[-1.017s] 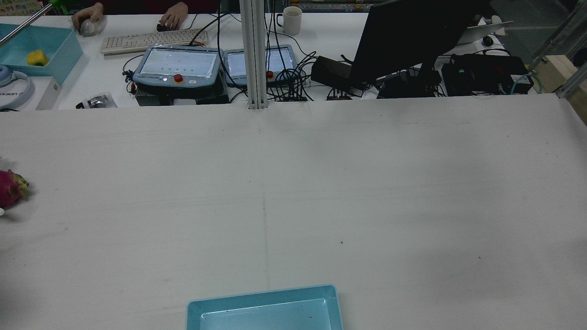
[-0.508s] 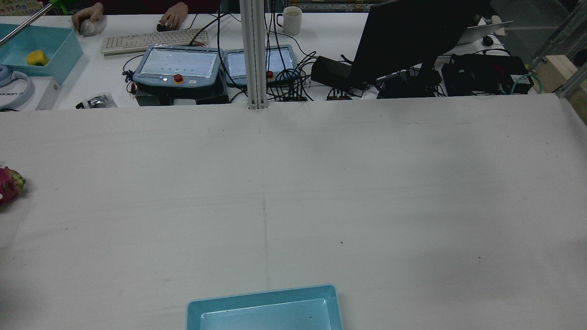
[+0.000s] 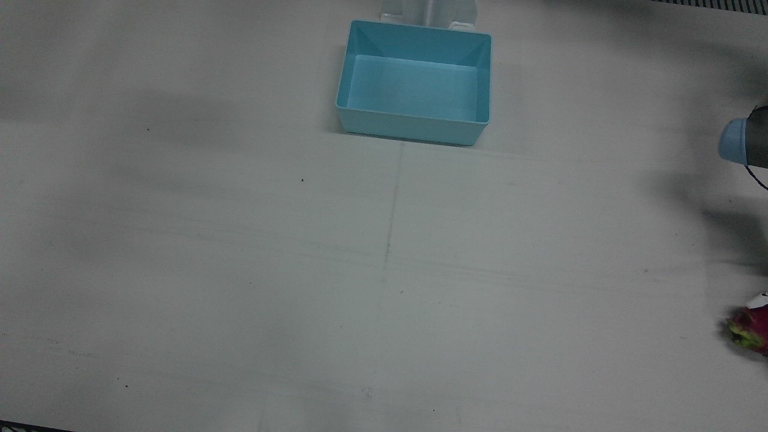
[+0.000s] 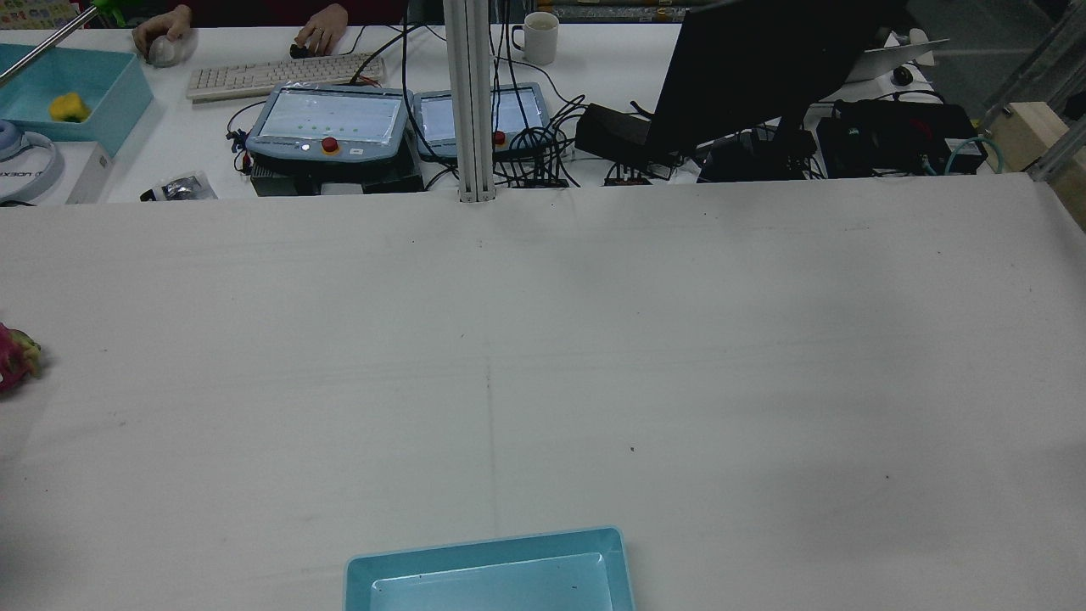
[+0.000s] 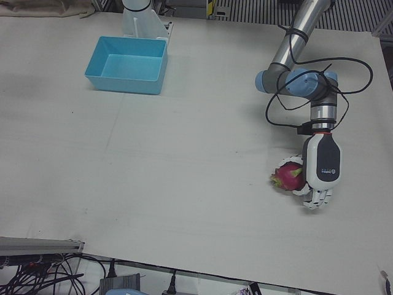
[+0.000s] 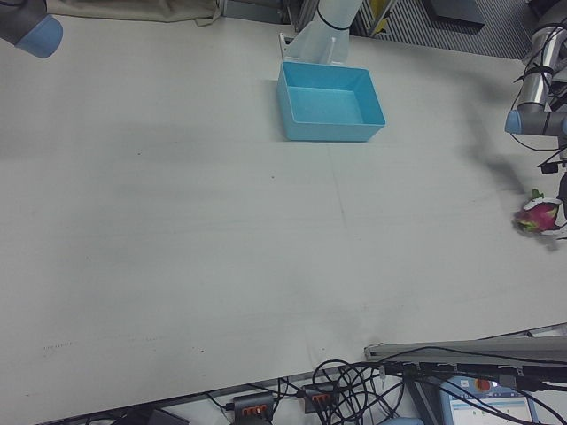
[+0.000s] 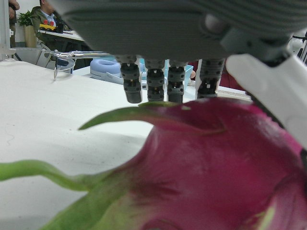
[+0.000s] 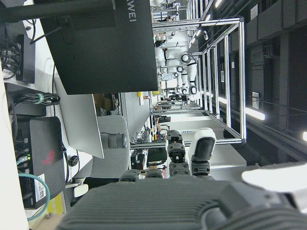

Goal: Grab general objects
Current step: 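Close the left hand fingers around the dragon fruit, then lift the dragon fruit with the left hand and carry it toward the blue tray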

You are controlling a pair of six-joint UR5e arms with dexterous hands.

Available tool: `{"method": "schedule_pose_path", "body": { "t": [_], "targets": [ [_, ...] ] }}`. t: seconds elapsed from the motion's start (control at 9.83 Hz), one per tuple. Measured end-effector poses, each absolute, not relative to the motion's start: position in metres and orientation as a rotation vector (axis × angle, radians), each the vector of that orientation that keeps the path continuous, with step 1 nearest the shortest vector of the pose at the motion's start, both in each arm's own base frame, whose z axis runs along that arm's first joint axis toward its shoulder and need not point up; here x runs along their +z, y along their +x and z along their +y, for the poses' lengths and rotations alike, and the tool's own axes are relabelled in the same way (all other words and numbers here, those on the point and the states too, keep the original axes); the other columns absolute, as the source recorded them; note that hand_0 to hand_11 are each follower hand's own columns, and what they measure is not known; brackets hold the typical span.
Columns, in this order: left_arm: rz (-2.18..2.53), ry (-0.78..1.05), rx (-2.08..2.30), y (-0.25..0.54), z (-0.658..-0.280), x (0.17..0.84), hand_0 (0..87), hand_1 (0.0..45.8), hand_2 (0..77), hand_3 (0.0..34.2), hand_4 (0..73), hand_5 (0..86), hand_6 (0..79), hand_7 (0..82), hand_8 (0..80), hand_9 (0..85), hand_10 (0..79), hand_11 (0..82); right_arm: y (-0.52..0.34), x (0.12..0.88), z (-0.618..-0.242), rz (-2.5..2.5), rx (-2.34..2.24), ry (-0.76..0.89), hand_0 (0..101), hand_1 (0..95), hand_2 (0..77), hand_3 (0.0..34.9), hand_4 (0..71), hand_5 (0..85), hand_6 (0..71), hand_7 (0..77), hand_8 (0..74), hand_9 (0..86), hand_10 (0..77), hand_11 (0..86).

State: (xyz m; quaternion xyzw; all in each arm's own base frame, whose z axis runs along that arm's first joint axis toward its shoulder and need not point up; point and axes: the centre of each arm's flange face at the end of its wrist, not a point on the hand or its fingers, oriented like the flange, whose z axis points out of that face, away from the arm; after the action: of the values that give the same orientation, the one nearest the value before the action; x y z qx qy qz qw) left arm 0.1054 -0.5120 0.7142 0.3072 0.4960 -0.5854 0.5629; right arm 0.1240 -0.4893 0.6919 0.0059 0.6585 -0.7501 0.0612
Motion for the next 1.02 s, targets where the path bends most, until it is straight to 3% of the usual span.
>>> {"method": "schedule_pose_path", "body": {
  "t": [0.1,0.2,0.31,0.41,0.51,1.02],
  "targets": [
    [1.171,0.723,-1.379,0.105,-0.512,0.714,57.3,0.0,26.2,0.0,49.6,26.2,13.1,44.2,21.8,21.3,14.7,18.5,0.124,0.692,-0.489,1.992,-2.269,0.018,0,5.4,1.6,0.0,0.0,73.6,0.0,0.0,0.0,1.1,0.0,0.5],
    [1.177,0.723,-1.386,0.105,-0.512,0.712,57.3,0.0,26.2,0.0,49.6,26.2,13.1,44.2,21.8,21.3,14.7,18.5,0.124,0.692,-0.489,1.992,-2.269,0.018,0,5.4,1.6,0.0,0.0,73.6,0.0,0.0,0.0,1.1,0.0,0.5],
    [1.185,0.724,-1.395,0.105,-0.513,0.708,62.9,0.0,13.1,0.0,55.6,26.7,15.3,49.1,27.8,27.8,14.2,30.0,0.124,0.692,-0.489,1.992,-2.269,0.018,0,5.4,1.6,0.0,0.0,73.6,0.0,0.0,0.0,1.1,0.0,0.5],
    [1.197,0.728,-1.401,0.105,-0.514,0.698,62.9,0.0,13.1,0.0,55.6,26.7,15.3,49.1,27.8,27.8,14.2,30.0,0.124,0.692,-0.489,1.992,-2.269,0.018,0,5.4,1.6,0.0,0.0,73.6,0.0,0.0,0.0,1.1,0.0,0.5],
    [1.211,0.733,-1.403,0.105,-0.514,0.684,76.8,0.0,0.5,0.0,61.1,26.7,16.9,50.7,32.7,33.8,14.2,36.5,0.124,0.692,-0.489,1.992,-2.269,0.018,0,5.4,1.6,0.0,0.0,73.6,0.0,0.0,0.0,1.1,0.0,0.5],
    [1.288,0.729,-1.424,0.106,-0.516,0.615,80.0,0.0,0.0,0.0,64.4,25.6,16.9,51.8,34.9,37.1,14.2,37.6,0.124,0.691,-0.489,1.993,-2.268,0.018,0,5.4,1.6,0.0,0.0,73.6,0.0,0.0,0.0,1.1,0.0,0.5]
  ]
}}
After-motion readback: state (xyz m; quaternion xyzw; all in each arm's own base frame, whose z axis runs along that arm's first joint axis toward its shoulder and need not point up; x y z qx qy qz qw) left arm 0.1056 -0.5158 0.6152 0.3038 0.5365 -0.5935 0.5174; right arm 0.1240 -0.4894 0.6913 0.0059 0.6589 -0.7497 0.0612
